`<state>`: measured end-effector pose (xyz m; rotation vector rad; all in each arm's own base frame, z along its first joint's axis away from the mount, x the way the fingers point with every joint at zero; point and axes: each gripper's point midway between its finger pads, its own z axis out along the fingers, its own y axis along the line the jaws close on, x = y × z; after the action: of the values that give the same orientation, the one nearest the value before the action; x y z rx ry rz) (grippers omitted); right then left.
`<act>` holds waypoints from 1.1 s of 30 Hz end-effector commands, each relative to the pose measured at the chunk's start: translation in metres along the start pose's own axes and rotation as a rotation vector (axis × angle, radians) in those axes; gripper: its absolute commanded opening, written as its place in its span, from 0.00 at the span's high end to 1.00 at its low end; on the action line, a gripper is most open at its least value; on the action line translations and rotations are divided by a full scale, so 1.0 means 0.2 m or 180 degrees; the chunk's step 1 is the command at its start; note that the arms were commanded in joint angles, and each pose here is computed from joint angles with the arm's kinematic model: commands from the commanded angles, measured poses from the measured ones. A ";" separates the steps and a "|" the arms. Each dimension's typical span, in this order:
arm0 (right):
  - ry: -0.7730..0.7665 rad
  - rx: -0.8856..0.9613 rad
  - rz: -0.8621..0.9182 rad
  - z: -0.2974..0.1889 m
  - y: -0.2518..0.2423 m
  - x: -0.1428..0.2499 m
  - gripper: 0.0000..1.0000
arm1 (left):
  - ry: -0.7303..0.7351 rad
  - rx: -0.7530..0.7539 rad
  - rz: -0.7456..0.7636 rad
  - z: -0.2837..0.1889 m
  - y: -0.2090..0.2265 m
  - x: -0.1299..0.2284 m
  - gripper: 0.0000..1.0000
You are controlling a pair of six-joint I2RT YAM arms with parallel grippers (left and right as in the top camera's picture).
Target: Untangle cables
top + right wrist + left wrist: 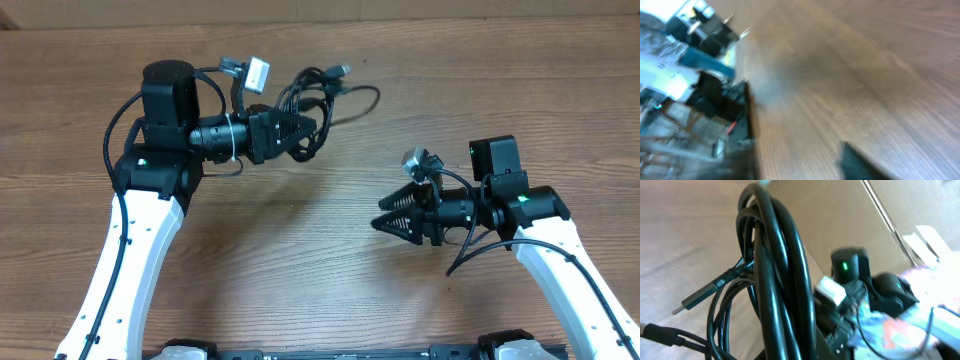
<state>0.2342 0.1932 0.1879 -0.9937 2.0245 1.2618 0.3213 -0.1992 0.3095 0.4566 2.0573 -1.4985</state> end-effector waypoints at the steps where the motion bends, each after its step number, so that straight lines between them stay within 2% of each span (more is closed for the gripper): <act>1: -0.0004 0.0221 -0.0218 -0.01 -0.06 -0.04 0.30 | 0.0136 0.0249 0.0217 -0.01 -0.08 0.04 0.96; 6: -0.0067 0.0542 -0.0495 -0.02 -0.16 -0.10 0.28 | 0.0335 0.0196 0.0042 -0.01 -0.05 0.16 0.96; 9: -0.0113 0.0799 -0.0453 -0.04 -0.23 -0.14 0.26 | 0.0417 0.0181 -0.0049 -0.02 -0.05 0.21 0.96; 13: -0.0223 0.0835 -0.0547 -0.05 -0.24 -0.20 0.18 | 0.0467 0.0187 -0.0129 -0.02 -0.05 0.23 0.96; 23: -0.0395 0.0951 -0.0841 -0.07 -0.27 -0.30 0.17 | 0.0693 0.0332 -0.0163 0.06 -0.13 0.32 0.96; 24: -0.0400 0.0977 -0.0854 -0.07 -0.27 -0.30 0.21 | 0.0708 0.0346 -0.0154 0.06 -0.14 0.33 0.96; 25: -0.0401 0.1004 -0.0864 -0.07 -0.28 -0.30 0.32 | 0.0718 0.0354 -0.0145 0.07 -0.15 0.33 0.96; 27: -0.0394 0.1034 -0.0857 -0.07 -0.29 -0.30 0.76 | 0.0720 0.0356 -0.0141 0.07 -0.15 0.33 0.96; 28: -0.0387 0.1030 -0.0845 -0.07 -0.29 -0.30 0.91 | 0.0719 0.0355 -0.0142 0.07 -0.15 0.33 0.96; 29: -0.0376 0.1023 -0.0824 -0.07 -0.29 -0.29 0.96 | 0.0719 0.0354 -0.0141 0.07 -0.15 0.33 0.96; 33: -0.0376 0.0989 -0.0437 -0.07 -0.29 -0.27 0.96 | 0.0706 0.0295 -0.0128 0.07 -0.13 0.33 0.96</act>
<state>0.3083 0.1817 0.2019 -0.9470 1.9001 0.8473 0.2585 -0.2225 0.2771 0.5962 2.2345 -1.6371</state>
